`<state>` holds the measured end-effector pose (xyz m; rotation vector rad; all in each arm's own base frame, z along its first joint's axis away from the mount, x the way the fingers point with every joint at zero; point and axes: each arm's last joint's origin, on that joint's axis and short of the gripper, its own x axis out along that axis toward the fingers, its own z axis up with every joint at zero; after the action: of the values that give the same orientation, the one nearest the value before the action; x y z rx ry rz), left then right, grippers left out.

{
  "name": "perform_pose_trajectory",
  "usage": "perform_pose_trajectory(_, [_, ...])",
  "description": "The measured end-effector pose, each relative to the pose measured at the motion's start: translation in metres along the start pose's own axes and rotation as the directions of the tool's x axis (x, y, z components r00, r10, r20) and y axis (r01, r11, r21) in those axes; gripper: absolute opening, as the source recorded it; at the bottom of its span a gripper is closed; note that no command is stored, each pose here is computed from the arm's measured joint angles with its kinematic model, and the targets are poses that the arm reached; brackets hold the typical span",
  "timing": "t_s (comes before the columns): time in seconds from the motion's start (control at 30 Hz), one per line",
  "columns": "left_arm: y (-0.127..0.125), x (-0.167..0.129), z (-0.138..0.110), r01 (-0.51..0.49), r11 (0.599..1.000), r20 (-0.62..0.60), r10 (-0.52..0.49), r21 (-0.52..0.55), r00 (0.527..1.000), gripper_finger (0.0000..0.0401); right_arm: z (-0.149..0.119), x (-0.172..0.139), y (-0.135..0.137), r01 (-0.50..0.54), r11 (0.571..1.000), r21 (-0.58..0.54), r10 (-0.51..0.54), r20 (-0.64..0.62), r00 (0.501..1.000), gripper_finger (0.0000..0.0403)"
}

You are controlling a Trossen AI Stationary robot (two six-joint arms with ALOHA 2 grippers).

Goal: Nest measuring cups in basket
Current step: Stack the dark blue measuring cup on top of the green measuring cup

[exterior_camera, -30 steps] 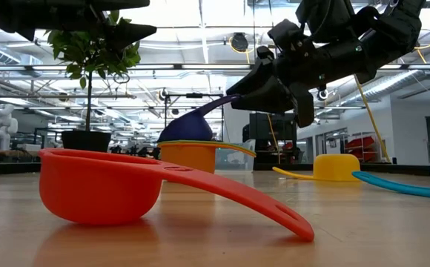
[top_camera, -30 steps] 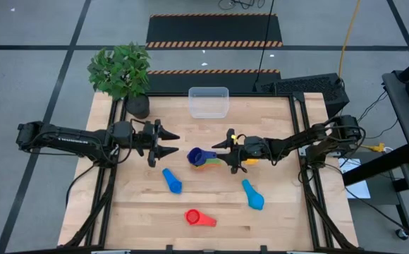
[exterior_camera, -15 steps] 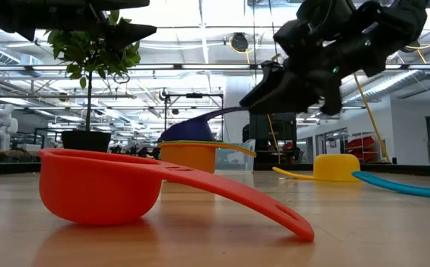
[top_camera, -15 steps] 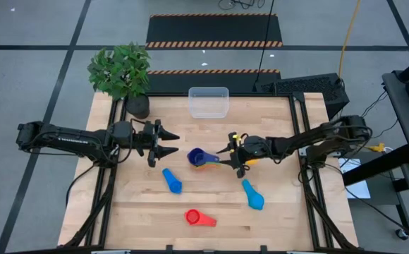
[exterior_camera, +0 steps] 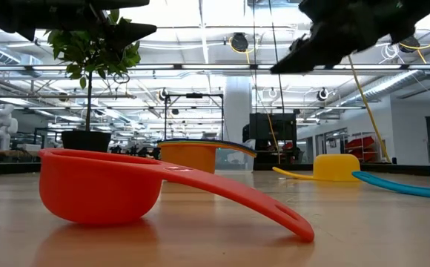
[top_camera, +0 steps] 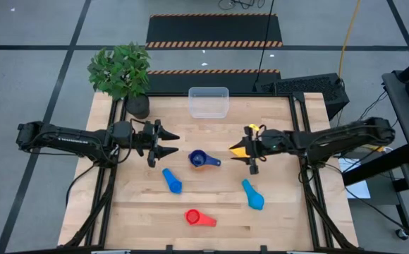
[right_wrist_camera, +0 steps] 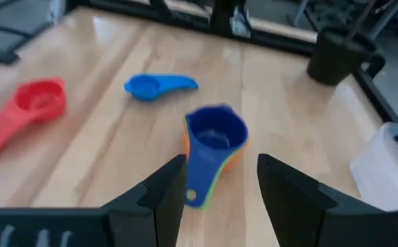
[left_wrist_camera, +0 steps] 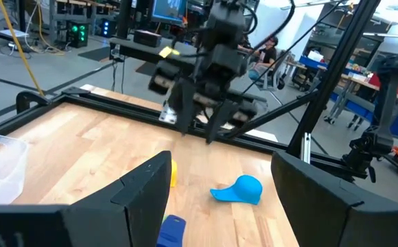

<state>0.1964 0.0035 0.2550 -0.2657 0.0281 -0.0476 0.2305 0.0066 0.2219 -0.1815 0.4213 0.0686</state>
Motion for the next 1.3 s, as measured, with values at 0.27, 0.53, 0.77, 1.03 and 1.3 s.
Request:
perform_pose_trajectory(0.27, [0.0,0.0,0.0,0.0,1.0,0.0,0.0,0.008,1.0,0.0255,0.016,-0.022,0.003,0.002,1.0,-0.019,0.001,0.122,0.993,0.0173])
perform_pose_trajectory(0.53, [0.0,0.0,0.0,-0.008,1.0,0.002,0.008,0.008,1.0,0.0255,0.012,-0.013,0.002,0.092,0.989,0.118,-0.101,0.073,0.992,0.0178])
perform_pose_trajectory(0.77, [0.0,0.0,0.0,-0.011,1.0,0.003,0.011,0.005,1.0,0.0255,-0.005,0.011,0.009,0.064,0.986,0.151,-0.058,-0.045,0.997,0.0217])
perform_pose_trajectory(1.03, [0.001,0.0,0.0,-0.037,0.999,0.01,0.037,0.017,0.999,0.0255,-0.014,0.04,0.013,-0.012,0.988,0.152,0.024,-0.08,0.996,0.0228])
perform_pose_trajectory(1.3, [0.001,0.0,0.0,-0.038,0.999,0.012,0.038,0.025,0.999,0.0255,-0.019,0.075,0.018,-0.024,0.993,0.114,0.043,-0.174,0.984,0.0229])
